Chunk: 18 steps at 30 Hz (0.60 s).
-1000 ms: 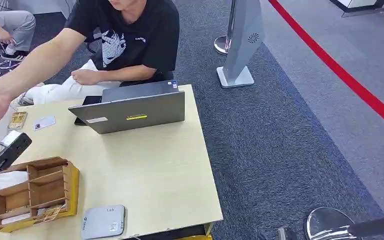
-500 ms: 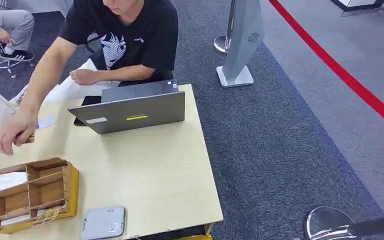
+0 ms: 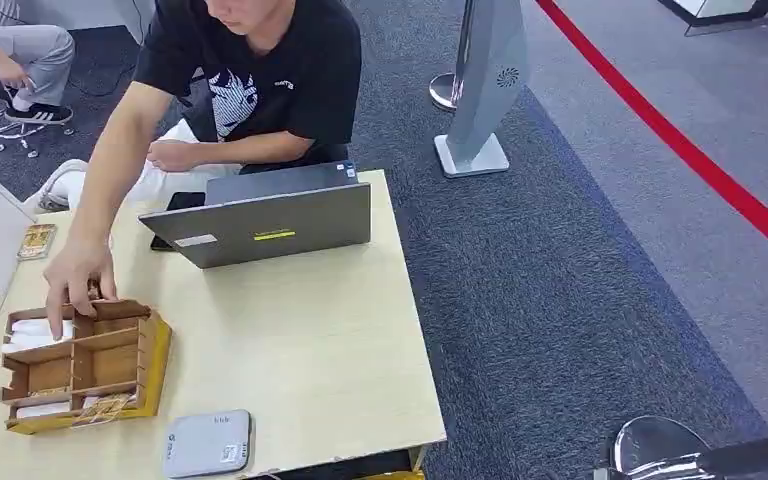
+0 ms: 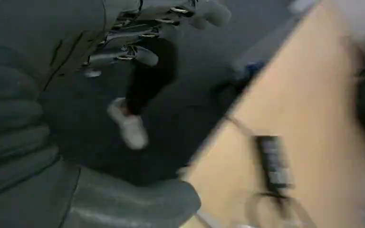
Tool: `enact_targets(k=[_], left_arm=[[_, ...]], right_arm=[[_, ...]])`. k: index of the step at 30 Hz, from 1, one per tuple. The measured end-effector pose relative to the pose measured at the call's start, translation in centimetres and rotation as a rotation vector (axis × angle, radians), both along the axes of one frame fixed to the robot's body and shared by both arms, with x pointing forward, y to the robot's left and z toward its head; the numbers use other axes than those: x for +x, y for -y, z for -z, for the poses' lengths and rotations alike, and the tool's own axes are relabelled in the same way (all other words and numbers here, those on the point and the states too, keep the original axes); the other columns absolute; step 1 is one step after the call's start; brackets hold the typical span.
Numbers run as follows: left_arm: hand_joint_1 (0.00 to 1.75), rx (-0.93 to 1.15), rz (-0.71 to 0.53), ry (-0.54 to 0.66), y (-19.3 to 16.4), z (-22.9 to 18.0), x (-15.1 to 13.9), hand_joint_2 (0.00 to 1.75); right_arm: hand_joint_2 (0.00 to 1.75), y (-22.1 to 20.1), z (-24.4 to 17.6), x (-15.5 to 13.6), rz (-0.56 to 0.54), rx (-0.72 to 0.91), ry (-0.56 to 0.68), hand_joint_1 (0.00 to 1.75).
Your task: Pass the card to the sensor for recognition and then transmit it.
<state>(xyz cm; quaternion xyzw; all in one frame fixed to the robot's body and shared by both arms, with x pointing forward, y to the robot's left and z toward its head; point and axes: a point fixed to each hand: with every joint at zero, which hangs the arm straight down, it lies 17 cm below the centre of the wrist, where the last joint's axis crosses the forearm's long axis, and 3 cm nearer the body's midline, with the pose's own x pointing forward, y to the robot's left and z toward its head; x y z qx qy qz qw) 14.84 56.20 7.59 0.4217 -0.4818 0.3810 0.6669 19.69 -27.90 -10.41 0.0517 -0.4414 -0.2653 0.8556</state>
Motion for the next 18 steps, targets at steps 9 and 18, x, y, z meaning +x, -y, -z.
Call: enact_targets(k=[9, 18], left_arm=[[1.75, -0.478, -0.041, -0.327, 6.4, 17.9, -5.4, 1.75], [0.0, -0.902, 0.163, -0.716, 20.2, 28.6, -9.8, 1.75]], right_arm=[[1.75, 0.4, 0.4, 1.0, -0.029, -0.01, 0.021, 1.75], [1.75, -0.3, 1.6, 1.1, -0.052, 0.018, 0.001, 0.0]])
